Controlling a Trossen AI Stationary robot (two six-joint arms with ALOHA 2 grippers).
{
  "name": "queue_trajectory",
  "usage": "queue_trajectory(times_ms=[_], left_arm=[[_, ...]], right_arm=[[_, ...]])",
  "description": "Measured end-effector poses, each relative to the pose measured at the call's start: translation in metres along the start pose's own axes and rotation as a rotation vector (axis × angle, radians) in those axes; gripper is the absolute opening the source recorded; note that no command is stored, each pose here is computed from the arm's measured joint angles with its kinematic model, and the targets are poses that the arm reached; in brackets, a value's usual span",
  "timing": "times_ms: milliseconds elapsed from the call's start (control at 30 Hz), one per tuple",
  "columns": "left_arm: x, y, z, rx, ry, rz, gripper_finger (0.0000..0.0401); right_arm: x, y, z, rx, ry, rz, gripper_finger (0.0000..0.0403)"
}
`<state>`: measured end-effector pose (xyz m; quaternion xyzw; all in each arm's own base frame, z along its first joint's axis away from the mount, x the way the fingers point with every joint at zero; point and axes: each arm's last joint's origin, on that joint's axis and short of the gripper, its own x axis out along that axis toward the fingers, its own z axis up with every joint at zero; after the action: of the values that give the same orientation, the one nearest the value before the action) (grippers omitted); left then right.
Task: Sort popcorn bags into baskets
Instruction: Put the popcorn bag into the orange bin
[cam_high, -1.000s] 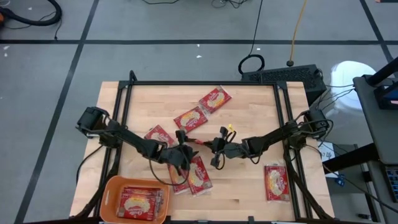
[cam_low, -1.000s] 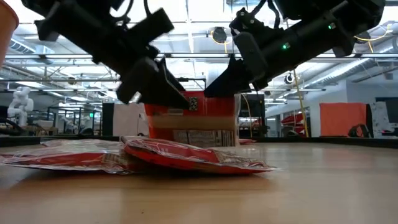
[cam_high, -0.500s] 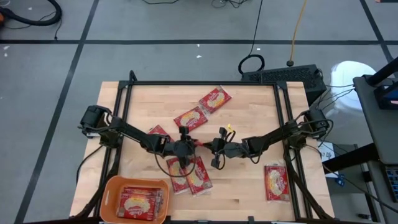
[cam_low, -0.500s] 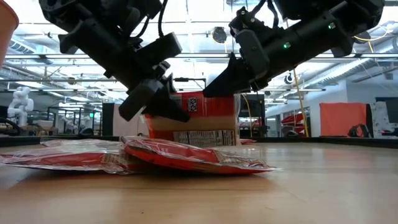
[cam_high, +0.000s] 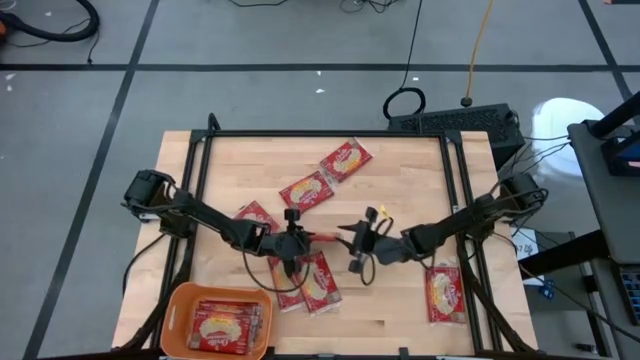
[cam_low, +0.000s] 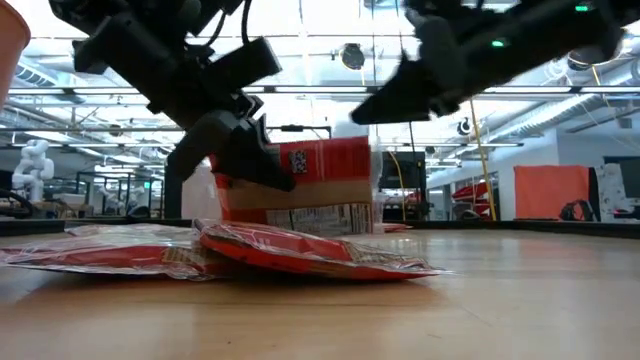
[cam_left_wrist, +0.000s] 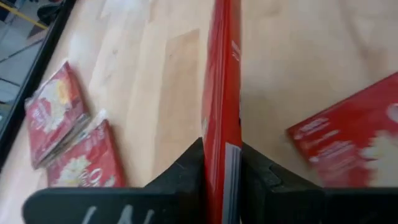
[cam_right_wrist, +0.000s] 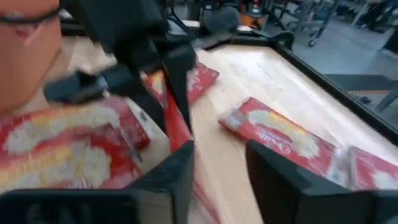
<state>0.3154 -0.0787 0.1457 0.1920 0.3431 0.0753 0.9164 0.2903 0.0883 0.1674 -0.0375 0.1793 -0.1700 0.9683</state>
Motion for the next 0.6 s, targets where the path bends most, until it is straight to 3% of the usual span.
queue_trajectory(times_ms=[100, 300, 467, 600], left_arm=[[-0.012, 0.002, 0.006, -0.037, -0.026, -0.018, 0.0072], [-0.028, 0.01, 0.019, -0.097, -0.108, -0.079, 0.004], [-0.033, 0.011, 0.025, -0.114, -0.158, -0.13, 0.0035], [-0.034, 0.011, 0.03, -0.118, -0.206, -0.156, 0.0052]], right_arm=[[-0.009, 0.003, -0.013, 0.02, 0.007, 0.021, 0.0176], [-0.016, 0.008, -0.04, 0.08, -0.014, 0.067, 0.0224], [-0.01, 0.011, -0.047, 0.104, -0.051, 0.075, 0.0239], [-0.001, 0.013, -0.048, 0.088, -0.112, 0.114, 0.0233]])
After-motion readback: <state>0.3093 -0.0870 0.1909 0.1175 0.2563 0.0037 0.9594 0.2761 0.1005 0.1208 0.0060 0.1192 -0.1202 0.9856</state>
